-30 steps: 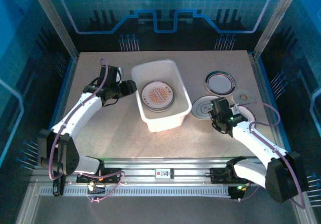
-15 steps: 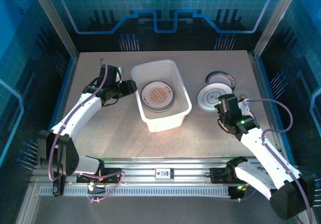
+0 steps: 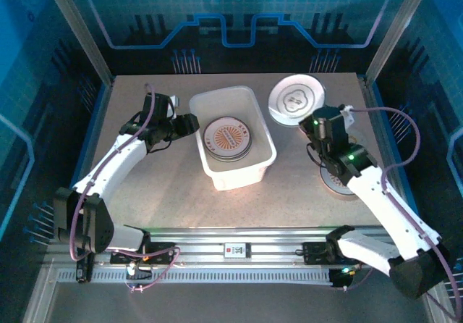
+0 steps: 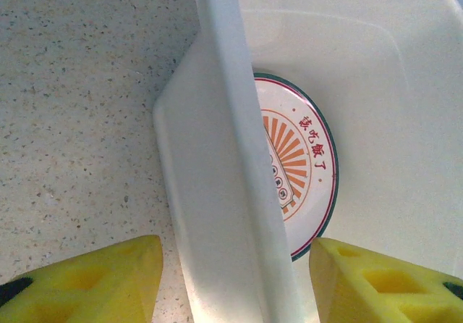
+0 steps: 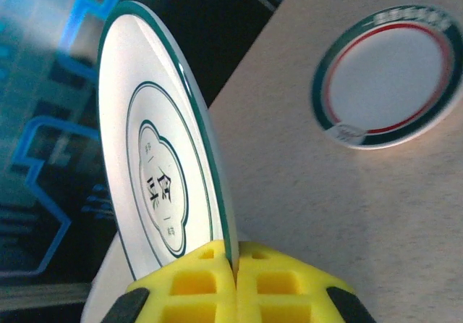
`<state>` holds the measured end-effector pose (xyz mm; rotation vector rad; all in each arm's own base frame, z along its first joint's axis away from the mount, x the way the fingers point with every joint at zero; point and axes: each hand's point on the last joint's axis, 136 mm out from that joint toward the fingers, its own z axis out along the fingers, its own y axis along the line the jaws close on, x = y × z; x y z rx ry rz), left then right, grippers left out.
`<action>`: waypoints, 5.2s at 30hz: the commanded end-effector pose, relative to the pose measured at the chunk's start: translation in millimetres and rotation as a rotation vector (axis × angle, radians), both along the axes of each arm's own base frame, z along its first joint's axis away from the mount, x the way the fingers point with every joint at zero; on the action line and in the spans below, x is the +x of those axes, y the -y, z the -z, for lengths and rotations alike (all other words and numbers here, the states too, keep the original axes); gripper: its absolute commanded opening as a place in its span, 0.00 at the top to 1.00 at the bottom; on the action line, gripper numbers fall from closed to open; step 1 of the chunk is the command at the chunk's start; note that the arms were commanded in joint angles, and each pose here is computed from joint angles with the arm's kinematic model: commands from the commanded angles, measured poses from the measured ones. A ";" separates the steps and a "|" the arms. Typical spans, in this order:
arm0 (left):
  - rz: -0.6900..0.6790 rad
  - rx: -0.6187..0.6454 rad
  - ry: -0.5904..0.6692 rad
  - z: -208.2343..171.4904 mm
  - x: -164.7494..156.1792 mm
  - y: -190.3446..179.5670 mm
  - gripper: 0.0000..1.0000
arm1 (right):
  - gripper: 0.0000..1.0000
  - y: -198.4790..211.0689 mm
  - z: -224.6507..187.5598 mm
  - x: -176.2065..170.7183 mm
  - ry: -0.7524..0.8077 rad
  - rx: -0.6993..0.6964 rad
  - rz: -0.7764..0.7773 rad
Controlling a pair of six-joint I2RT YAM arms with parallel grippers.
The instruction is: Place the plates into the plastic bin on the countertop
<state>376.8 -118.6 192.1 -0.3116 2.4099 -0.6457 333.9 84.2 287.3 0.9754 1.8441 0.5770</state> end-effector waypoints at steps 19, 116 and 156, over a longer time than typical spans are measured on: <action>-0.016 0.008 0.067 -19.3 1.0 -21.8 0.43 | 1.00 -144.9 5.4 36.7 0.024 0.071 -0.318; 0.021 -0.081 0.005 7.0 3.7 -24.4 0.42 | 0.84 -224.5 178.4 26.9 -0.490 0.200 0.071; -0.001 -0.081 0.000 2.5 5.8 -26.4 0.43 | 0.09 -216.5 80.0 30.7 -0.223 -0.140 -0.206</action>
